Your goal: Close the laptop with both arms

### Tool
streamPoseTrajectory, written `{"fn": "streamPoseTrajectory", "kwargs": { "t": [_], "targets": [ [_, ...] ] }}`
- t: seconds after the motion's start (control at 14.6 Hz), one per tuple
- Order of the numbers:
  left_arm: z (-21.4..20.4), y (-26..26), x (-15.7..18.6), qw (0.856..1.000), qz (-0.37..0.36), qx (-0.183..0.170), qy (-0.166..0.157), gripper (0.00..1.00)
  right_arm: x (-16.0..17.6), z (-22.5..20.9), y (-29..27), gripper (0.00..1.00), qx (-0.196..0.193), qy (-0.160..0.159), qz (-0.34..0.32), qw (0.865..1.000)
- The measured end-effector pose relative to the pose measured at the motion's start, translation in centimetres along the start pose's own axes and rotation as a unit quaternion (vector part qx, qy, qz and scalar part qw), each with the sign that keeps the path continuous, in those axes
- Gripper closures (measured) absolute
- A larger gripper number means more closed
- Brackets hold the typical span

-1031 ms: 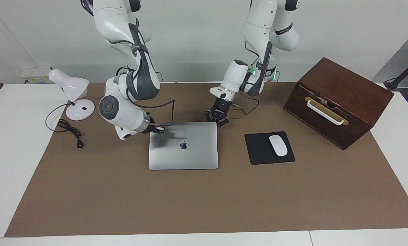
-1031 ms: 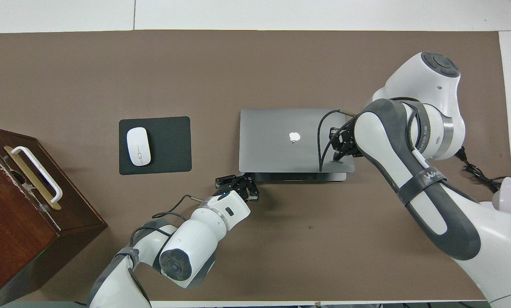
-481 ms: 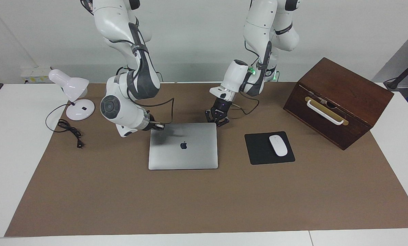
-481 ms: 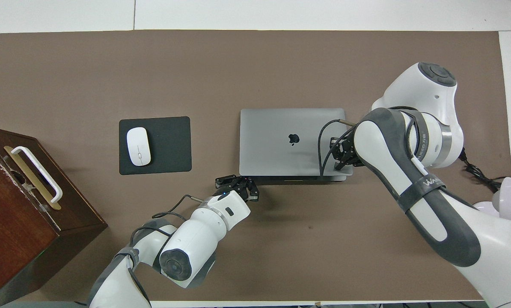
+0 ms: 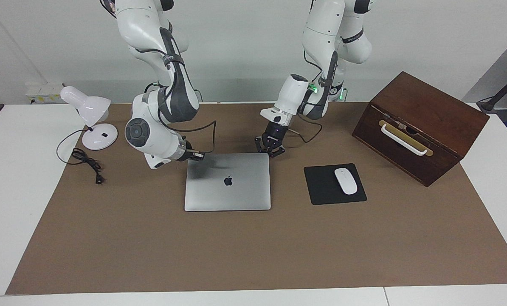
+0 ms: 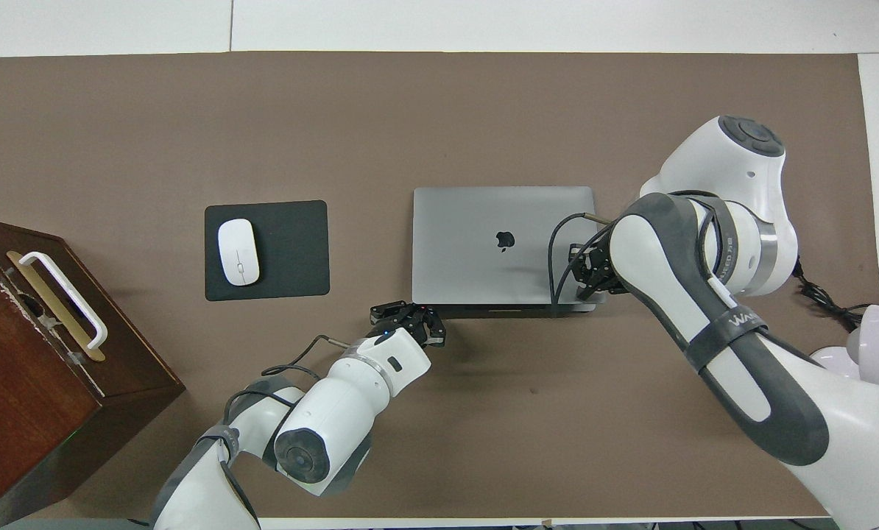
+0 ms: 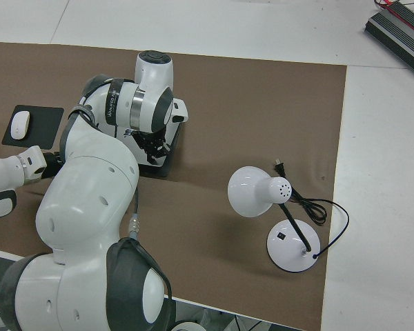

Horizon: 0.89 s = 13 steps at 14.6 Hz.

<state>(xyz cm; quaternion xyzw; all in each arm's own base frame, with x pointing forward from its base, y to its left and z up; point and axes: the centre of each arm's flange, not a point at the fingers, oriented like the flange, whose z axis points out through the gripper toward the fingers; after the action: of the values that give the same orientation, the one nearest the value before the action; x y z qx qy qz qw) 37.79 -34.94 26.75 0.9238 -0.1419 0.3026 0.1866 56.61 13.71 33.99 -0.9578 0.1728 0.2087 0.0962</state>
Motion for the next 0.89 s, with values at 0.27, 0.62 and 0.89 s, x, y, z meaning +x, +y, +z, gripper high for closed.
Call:
{"fn": "streamPoseTrajectory", "kwargs": {
  "t": [0.27,0.62,0.89],
  "targets": [
    [0.0,0.0,0.0,1.000,0.000,0.000,0.000,0.99,0.9,-1.8,-0.3,0.99,0.021,0.045,0.006,0.999],
    [0.0,0.0,0.0,1.000,0.000,0.000,0.000,0.99,3.1,-12.9,2.2,0.90,0.039,0.161,-0.014,0.986],
    [0.0,0.0,0.0,1.000,-0.008,0.000,0.000,0.99,1.5,-21.6,5.0,0.90,-0.008,0.223,-0.056,0.973]
  ]
}}
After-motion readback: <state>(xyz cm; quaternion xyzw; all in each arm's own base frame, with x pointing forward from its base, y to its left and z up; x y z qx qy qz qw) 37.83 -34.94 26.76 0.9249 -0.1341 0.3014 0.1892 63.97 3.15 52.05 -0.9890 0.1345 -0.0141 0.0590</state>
